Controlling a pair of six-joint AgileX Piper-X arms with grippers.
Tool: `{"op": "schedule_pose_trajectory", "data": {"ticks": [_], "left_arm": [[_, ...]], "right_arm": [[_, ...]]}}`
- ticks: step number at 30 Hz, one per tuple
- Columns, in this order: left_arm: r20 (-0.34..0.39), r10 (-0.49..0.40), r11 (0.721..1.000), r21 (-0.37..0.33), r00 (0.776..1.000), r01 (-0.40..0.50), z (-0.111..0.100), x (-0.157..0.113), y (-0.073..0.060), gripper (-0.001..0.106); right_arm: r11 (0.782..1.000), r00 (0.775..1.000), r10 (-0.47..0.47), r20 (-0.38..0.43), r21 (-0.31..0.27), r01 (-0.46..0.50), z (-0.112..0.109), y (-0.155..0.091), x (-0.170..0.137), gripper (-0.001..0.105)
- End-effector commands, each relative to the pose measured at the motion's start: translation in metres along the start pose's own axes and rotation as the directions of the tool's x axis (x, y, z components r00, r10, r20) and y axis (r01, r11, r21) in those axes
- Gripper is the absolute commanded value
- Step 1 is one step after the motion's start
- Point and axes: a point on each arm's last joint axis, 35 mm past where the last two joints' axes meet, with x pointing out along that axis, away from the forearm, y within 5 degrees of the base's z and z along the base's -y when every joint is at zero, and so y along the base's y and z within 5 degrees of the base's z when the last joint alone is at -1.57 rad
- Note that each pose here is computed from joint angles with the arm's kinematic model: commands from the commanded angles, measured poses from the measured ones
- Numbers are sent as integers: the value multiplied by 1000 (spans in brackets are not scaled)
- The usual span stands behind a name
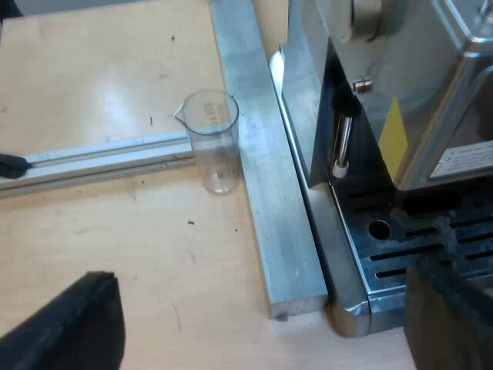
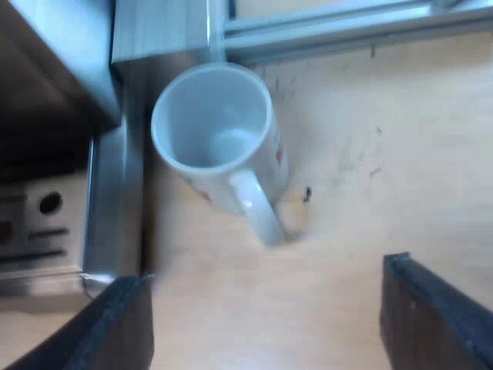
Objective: Put the handle in the coffee machine
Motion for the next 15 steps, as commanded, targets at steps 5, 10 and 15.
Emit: {"op": "schedule_pose_trajectory", "data": {"ticks": [5,10,15], "left_arm": [[42,-3,1000,17,999,2,-6,-18,-1,76],[72,-14,1000,19,997,12,-19,-29,-1,76],[119,-20,1000,25,993,17,-45,-43,0,76]], "right_arm": [[998,999,-41,1,-37,41,-12,-12,-21,64],[996,995,-51,88,-72,58,-17,-4,-44,64],[992,979,-44,198,-110,66,-26,5,-70,64]]}}
